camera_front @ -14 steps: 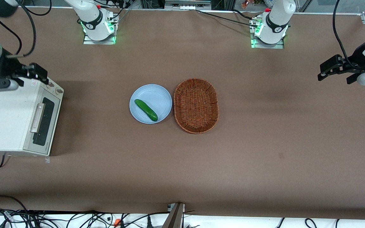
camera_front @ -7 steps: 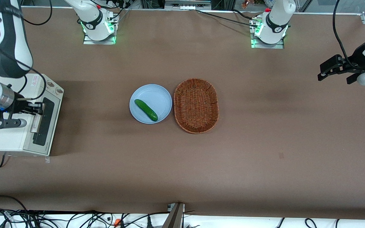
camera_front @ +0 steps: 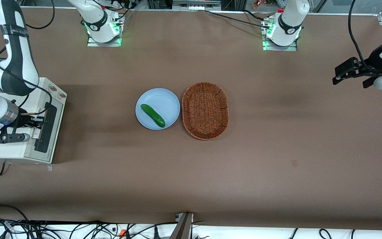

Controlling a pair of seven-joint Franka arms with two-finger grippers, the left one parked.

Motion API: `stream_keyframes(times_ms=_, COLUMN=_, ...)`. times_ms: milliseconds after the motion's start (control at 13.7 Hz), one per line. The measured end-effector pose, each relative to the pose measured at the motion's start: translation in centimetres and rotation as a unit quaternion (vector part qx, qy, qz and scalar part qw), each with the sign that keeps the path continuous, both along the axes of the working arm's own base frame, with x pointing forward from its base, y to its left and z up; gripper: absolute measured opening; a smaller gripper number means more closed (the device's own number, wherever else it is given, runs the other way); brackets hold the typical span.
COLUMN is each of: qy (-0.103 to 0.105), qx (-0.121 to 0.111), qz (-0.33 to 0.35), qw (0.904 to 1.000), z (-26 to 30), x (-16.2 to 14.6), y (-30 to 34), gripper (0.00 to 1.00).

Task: Open oven door with right arm only
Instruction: 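Lower the right gripper to the oven door's silver handle and hook it, then pull the handle with the right gripper, swinging the door down open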

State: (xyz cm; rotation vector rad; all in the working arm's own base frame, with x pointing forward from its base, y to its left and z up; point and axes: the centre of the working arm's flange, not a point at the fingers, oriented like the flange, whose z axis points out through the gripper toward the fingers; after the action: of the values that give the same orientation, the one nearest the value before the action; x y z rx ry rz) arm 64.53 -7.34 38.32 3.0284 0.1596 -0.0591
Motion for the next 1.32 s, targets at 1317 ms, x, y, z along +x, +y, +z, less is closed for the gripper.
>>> stream_keyframes(times_ms=1317, qy=0.002, qx=-0.001, qz=-0.044, qw=0.9990, z=-2.8, x=-0.3, y=2.6, gripper=0.01)
